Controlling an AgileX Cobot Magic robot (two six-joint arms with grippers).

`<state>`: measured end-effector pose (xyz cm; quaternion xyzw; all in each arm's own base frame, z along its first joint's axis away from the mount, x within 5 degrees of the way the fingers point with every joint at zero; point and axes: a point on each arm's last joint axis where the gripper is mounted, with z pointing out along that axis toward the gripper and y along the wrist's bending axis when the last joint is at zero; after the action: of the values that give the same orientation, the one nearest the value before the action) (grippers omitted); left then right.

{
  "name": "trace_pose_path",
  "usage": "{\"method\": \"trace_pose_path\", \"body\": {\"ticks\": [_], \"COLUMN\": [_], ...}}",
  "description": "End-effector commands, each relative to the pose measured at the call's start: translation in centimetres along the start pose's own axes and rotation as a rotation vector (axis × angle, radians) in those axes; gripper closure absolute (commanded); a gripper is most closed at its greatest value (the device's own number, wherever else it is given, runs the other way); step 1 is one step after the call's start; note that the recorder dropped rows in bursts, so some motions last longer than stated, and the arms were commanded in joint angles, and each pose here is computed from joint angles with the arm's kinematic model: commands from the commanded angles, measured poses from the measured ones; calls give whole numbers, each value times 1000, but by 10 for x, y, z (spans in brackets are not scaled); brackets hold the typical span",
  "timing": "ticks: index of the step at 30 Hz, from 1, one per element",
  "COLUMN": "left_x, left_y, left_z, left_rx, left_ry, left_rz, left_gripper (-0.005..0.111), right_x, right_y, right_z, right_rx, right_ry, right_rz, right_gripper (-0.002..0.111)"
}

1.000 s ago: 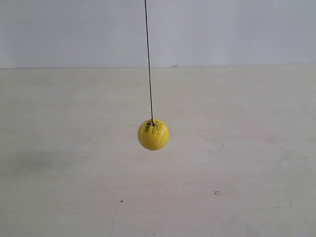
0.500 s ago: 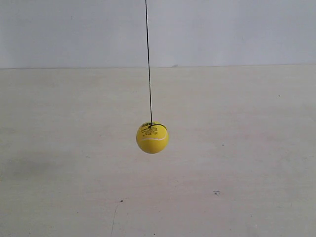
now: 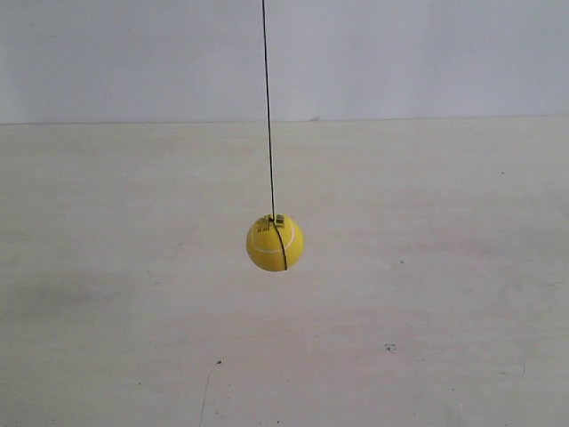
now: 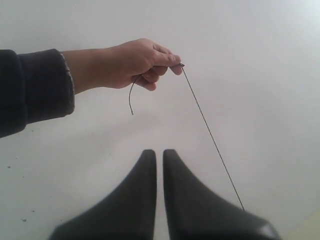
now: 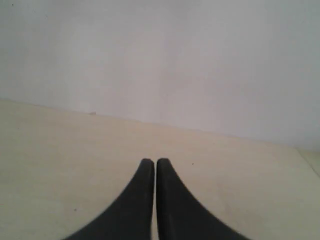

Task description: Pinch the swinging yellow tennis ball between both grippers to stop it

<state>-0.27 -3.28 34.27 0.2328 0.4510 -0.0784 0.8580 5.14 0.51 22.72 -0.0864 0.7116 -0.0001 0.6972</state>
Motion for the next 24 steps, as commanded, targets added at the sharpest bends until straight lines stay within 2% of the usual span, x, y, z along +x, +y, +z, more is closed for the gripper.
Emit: {"method": "trace_pose_path", "body": {"ticks": [1,8,24], "left_x": [2,2,2], "left_y": [0,0,0], "left_z": [-1,-1,-1], "left_rx": [-3,0,0], "left_ry": [1,0,0], "left_rz": [-25,-25,-25], "left_gripper": [102,102,102], "right_x": [30,45,45], "right_y": [4,5,5], "right_z": [5,3,3], "right_rx": [-9,-10,-13], "right_ry": [81,233,231], "right_rz": [20,89,64], "right_gripper": [108,108,108]}}
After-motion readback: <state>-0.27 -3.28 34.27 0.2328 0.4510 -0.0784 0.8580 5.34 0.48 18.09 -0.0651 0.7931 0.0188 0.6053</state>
